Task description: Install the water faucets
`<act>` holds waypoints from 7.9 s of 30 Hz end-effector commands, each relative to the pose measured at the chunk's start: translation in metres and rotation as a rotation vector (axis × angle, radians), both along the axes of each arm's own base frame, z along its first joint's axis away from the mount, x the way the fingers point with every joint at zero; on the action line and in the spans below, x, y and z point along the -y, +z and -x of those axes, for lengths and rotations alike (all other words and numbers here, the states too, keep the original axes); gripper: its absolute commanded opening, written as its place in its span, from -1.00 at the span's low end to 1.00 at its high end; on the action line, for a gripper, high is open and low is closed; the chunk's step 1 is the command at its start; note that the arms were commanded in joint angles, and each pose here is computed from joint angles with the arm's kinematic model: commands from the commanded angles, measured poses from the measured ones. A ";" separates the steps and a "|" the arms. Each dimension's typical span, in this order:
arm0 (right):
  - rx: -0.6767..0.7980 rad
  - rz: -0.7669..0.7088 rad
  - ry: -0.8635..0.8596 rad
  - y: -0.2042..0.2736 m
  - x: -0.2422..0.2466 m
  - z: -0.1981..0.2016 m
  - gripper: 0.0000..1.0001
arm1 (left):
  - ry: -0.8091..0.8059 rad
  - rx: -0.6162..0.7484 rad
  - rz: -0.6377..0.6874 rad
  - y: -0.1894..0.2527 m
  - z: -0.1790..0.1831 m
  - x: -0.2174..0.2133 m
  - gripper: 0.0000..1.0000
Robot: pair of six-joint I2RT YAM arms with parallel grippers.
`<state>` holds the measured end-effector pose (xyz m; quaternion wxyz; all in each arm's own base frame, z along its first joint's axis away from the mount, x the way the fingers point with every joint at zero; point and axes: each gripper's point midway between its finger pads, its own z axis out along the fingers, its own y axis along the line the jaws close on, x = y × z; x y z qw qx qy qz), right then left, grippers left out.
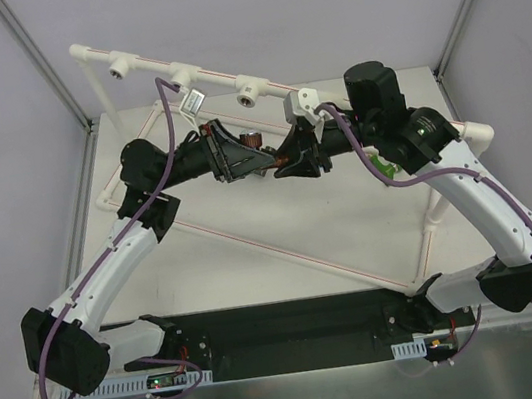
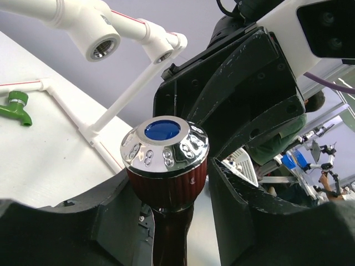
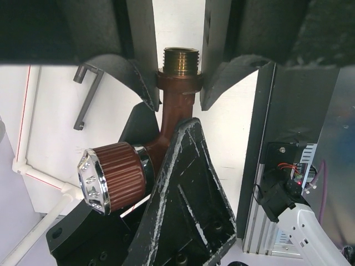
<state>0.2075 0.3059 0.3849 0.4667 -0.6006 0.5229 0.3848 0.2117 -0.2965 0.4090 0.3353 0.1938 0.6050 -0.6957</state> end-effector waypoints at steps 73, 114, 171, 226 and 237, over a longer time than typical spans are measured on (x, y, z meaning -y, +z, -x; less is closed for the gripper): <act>0.133 0.007 -0.059 0.011 0.011 -0.008 -0.97 | -0.212 0.036 -0.103 -0.002 0.037 0.010 -0.63; 0.069 -0.015 0.020 0.009 -0.002 0.007 0.63 | 0.137 0.217 -0.137 -0.006 0.010 -0.023 -1.00; 0.069 -0.023 -0.004 0.006 -0.007 0.002 -0.97 | 0.109 0.188 -0.074 -0.001 0.020 -0.019 -0.27; 0.304 0.382 -0.805 0.020 0.179 -0.142 0.76 | 0.875 0.078 -0.129 -0.023 -0.119 -0.211 -1.00; 0.246 0.423 -0.744 -0.004 0.173 -0.138 -0.16 | 0.951 0.061 -0.077 -0.007 -0.147 -0.234 -1.00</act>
